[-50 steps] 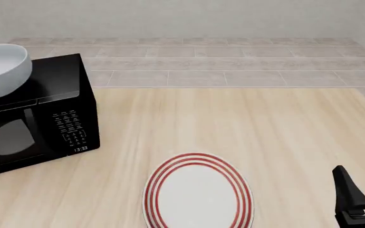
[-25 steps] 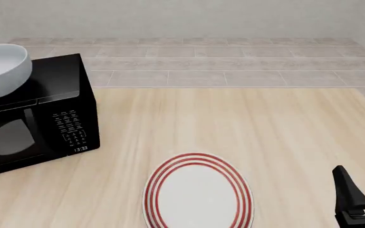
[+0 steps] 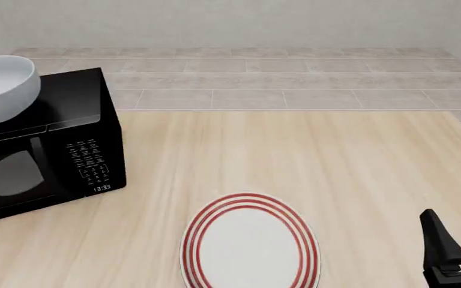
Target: Pick up the white bowl and put it on the plate.
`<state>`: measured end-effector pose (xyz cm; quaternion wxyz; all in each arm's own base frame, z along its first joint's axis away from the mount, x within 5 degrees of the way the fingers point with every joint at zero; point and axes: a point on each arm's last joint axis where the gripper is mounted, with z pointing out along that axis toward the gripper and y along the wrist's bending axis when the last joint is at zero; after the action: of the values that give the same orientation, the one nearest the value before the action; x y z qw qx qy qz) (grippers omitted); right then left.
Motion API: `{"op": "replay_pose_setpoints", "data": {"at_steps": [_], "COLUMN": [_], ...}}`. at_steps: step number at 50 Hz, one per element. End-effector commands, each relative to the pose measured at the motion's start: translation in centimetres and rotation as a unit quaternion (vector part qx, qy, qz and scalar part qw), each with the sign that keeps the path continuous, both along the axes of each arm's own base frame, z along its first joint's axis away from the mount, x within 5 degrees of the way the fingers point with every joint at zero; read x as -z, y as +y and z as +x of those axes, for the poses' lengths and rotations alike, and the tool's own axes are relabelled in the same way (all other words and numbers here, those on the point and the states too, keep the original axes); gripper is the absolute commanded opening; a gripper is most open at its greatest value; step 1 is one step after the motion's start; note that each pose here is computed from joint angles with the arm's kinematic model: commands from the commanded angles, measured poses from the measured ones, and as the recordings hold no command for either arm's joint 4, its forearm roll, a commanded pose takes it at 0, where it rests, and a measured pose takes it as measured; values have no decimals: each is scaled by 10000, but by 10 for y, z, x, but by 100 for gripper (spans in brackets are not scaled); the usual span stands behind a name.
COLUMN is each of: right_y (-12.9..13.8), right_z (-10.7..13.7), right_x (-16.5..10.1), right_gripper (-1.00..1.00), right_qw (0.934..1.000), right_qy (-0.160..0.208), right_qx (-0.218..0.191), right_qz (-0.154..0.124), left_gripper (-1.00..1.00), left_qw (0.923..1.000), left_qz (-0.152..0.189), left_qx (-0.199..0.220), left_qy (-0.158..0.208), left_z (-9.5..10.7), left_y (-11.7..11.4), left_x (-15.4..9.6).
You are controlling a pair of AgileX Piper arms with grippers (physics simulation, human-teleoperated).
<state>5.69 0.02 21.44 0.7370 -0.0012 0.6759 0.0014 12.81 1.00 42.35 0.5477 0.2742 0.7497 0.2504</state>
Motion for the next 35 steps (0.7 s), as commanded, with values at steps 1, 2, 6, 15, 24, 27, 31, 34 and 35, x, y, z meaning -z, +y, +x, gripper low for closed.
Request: {"op": "replay_pose_setpoints", "data": {"at_steps": [1,2,6,15,24,27,31,34,35], "right_y": [0,0,0,0,0,0,0,0,0], "right_z": [0,0,0,0,0,0,0,0,0], "right_x": [0,0,0,0,0,0,0,0,0], "right_gripper": [100,100,100,100,100,100,100,100,100], "right_qw": [10000,10000,10000,10000,10000,10000,10000,10000,10000], "right_qy": [3,3,4,2,3,2,2,3,4], "right_qx": [19,19,20,19,18,19,19,20,20], "right_qz": [0,0,0,-1,-1,1,-1,0,0], "left_gripper": [100,100,100,100,100,100,100,100,100], "left_qw": [9995,9996,9994,9984,9978,9974,9963,9960,9960], "left_qz": [-59,-27,34,146,75,196,430,468,466], "left_qx": [-178,-163,-183,-206,-257,-389,-389,-427,-425], "left_qy": [251,249,292,503,608,577,641,638,628], "left_z": [18,17,21,16,16,22,25,30,32], "left_y": [6,6,8,9,10,16,20,22,23], "left_x": [-9,-10,-14,-11,-19,-23,-17,-18,-19]}}
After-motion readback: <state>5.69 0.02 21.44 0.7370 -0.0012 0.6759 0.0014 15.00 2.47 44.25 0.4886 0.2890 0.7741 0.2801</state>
